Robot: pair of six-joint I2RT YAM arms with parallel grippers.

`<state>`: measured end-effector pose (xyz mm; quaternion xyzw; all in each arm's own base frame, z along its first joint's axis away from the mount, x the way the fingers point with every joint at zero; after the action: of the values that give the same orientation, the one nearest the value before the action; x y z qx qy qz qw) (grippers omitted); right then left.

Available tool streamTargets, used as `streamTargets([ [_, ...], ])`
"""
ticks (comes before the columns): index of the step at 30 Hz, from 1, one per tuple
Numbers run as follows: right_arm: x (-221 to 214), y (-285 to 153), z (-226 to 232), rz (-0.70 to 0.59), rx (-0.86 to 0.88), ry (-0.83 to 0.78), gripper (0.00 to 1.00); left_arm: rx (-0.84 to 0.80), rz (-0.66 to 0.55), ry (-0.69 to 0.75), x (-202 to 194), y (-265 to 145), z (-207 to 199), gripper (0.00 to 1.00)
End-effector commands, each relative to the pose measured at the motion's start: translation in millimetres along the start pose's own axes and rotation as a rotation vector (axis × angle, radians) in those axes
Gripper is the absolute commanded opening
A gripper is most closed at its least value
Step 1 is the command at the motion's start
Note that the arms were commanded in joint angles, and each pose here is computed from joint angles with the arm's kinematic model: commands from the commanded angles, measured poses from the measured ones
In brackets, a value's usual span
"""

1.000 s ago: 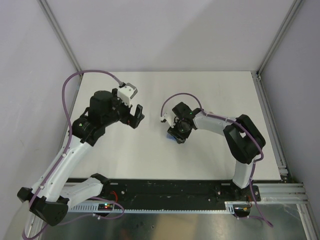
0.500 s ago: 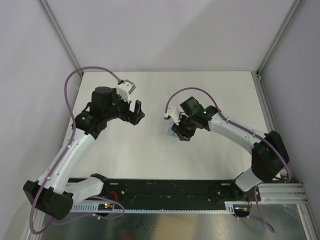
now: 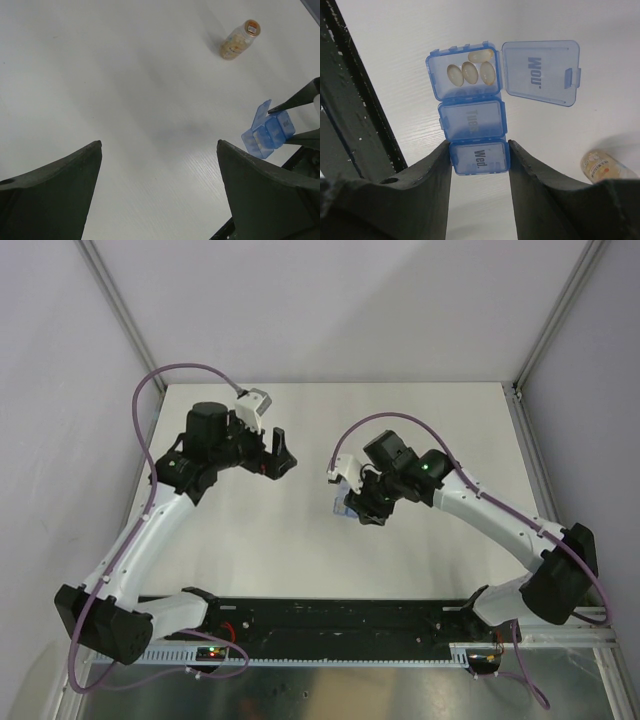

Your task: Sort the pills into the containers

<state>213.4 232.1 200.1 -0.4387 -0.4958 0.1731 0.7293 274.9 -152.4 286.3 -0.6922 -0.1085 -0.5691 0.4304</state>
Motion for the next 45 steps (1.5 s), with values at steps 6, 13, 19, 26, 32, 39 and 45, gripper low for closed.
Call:
streamTargets([
  [6,18.5,-36.5,14.0,-0.051,-0.001,-0.064,0.14,-0.046,-0.067,-0.049,25.3,7.1,2.1,1.0],
  [13,21.6,-41.2,18.9,-0.046,0.009,-0.077,0.13,-0.181,-0.045,-0.139,20.3,35.3,-7.2,0.99],
  [19,26.8,-41.5,20.5,-0.046,0.017,-0.078,0.12,-0.314,0.007,-0.226,14.0,63.1,-22.8,0.98],
  [26,29.3,-37.5,22.1,-0.032,0.032,-0.076,0.11,-0.476,0.073,-0.259,9.2,86.0,-55.4,0.99],
  [32,27.8,-34.5,21.7,-0.02,0.033,-0.072,0.1,-0.572,0.07,-0.238,14.9,84.5,-75.4,0.98],
  [39,27.4,-35.2,18.9,-0.021,0.016,-0.07,0.09,-0.597,0.068,-0.215,12.5,78.9,-84.9,0.98],
  [45,27.9,-35.8,15.2,-0.026,0.005,-0.062,0.08,-0.616,0.069,-0.184,6.4,73.3,-93.1,0.98],
])
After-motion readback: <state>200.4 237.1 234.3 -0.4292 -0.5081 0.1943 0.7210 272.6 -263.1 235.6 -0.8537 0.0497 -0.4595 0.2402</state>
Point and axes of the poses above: each gripper's point midway between its finger pads, its own y axis out along the fingers, its own z axis along the line the jaws close on, x = y × z, the point moved 4 cm from there along -y, back along the fingers, and after that the axes turned 15 degrees about y, right-handed, at the moved point
